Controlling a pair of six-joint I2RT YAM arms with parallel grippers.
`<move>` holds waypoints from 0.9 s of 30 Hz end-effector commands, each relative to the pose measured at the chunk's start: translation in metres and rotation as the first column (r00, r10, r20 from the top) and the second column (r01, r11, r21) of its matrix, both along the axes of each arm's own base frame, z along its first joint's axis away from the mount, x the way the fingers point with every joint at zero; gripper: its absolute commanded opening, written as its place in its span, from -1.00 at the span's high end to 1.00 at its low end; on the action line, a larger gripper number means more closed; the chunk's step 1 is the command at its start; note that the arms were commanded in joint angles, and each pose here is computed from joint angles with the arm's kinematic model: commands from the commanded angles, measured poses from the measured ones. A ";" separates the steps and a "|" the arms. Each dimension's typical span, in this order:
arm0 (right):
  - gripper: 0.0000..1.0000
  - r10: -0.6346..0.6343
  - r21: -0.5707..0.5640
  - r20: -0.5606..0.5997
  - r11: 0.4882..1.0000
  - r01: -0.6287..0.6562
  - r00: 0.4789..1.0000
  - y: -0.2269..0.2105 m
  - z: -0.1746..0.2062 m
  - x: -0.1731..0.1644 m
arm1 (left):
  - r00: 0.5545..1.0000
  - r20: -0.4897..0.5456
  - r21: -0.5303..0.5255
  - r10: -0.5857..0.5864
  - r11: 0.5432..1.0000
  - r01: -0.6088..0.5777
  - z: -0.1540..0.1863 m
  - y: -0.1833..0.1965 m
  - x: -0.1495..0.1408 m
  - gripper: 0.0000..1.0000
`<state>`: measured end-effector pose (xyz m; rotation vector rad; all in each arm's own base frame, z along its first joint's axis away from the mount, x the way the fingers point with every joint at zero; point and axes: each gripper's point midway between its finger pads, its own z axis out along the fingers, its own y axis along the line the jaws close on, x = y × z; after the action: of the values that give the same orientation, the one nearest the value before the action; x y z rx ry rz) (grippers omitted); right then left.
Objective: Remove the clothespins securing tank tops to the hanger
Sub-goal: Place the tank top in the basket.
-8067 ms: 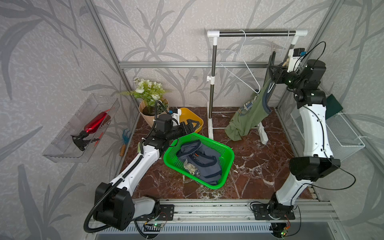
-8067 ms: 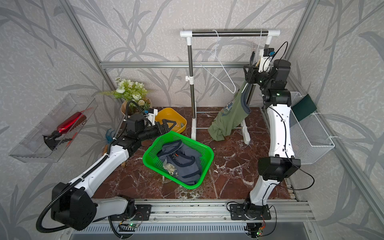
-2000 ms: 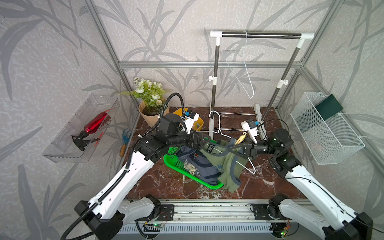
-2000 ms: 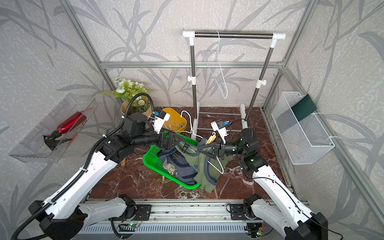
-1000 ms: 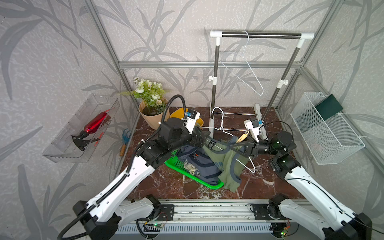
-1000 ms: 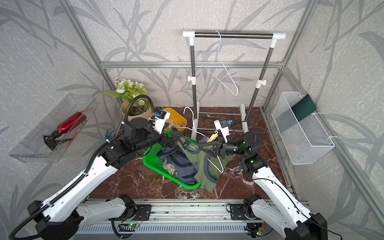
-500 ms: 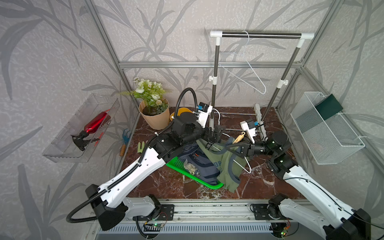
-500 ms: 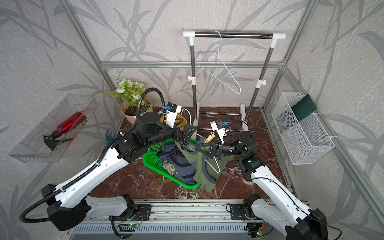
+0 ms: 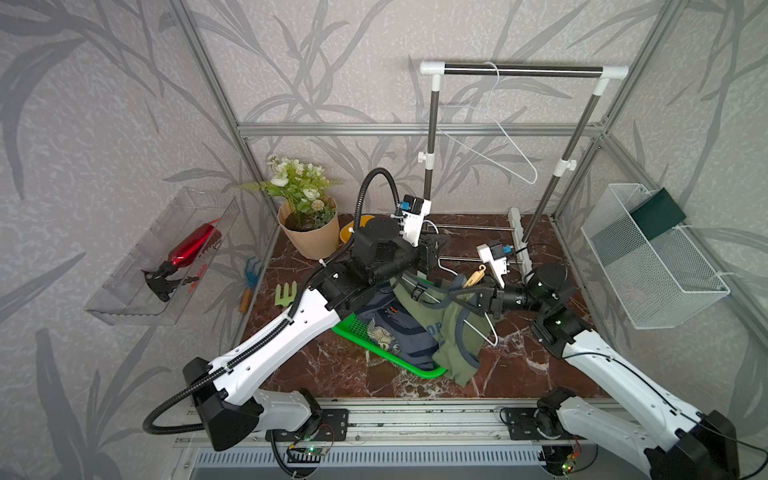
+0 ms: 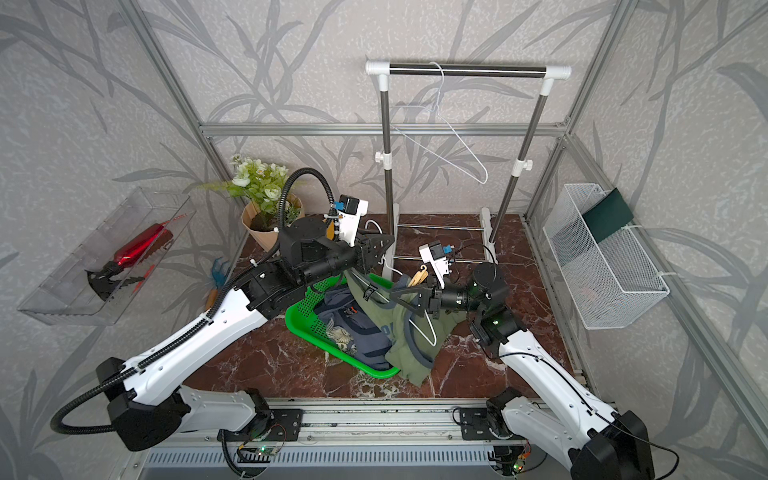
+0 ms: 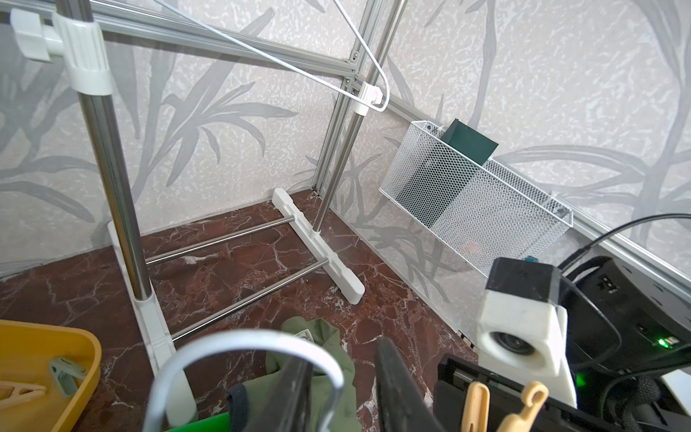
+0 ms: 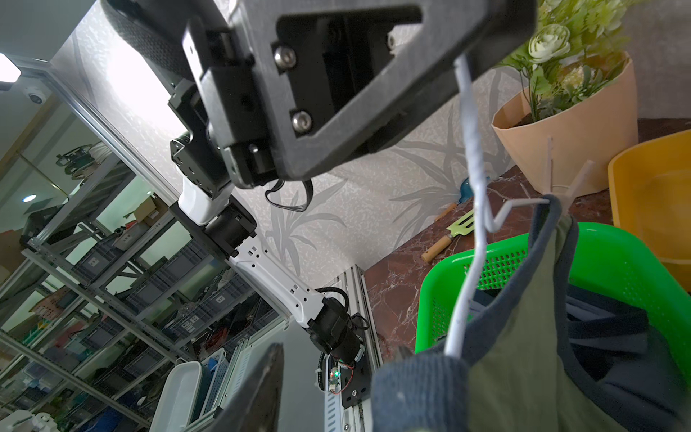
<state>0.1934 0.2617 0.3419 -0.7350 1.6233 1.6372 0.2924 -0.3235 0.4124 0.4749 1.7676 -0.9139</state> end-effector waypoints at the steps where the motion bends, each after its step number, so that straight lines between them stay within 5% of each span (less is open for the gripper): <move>1: 1.00 -0.011 0.034 0.088 0.999 0.008 0.996 -0.001 0.014 -0.002 | 0.999 0.042 -0.054 -0.012 0.998 0.014 0.022 -0.003 -0.002 0.56; 8: 1.00 -0.015 0.021 0.088 1.000 0.013 0.996 -0.001 0.011 -0.003 | 0.998 0.069 -0.037 -0.007 0.999 0.009 0.027 -0.002 -0.002 1.00; 12: 0.99 -0.026 0.015 0.084 1.000 0.025 0.996 -0.001 0.006 -0.003 | 0.997 0.082 -0.027 -0.002 1.000 0.005 0.029 0.001 -0.002 1.00; 21: -0.30 -0.082 -0.090 0.120 0.992 0.093 0.989 -0.011 -0.002 -0.007 | 0.992 0.126 0.035 -0.001 0.999 -0.003 0.037 0.004 -0.001 1.00; 27: -0.54 -0.192 -0.227 0.196 0.945 0.235 0.962 -0.034 0.000 -0.013 | 0.987 0.158 0.089 -0.018 0.996 0.004 0.043 0.000 0.001 1.00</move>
<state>0.1839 0.2411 0.3514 -0.7554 1.6547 1.3539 0.2944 -0.3255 0.4301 0.5864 1.7322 -0.7989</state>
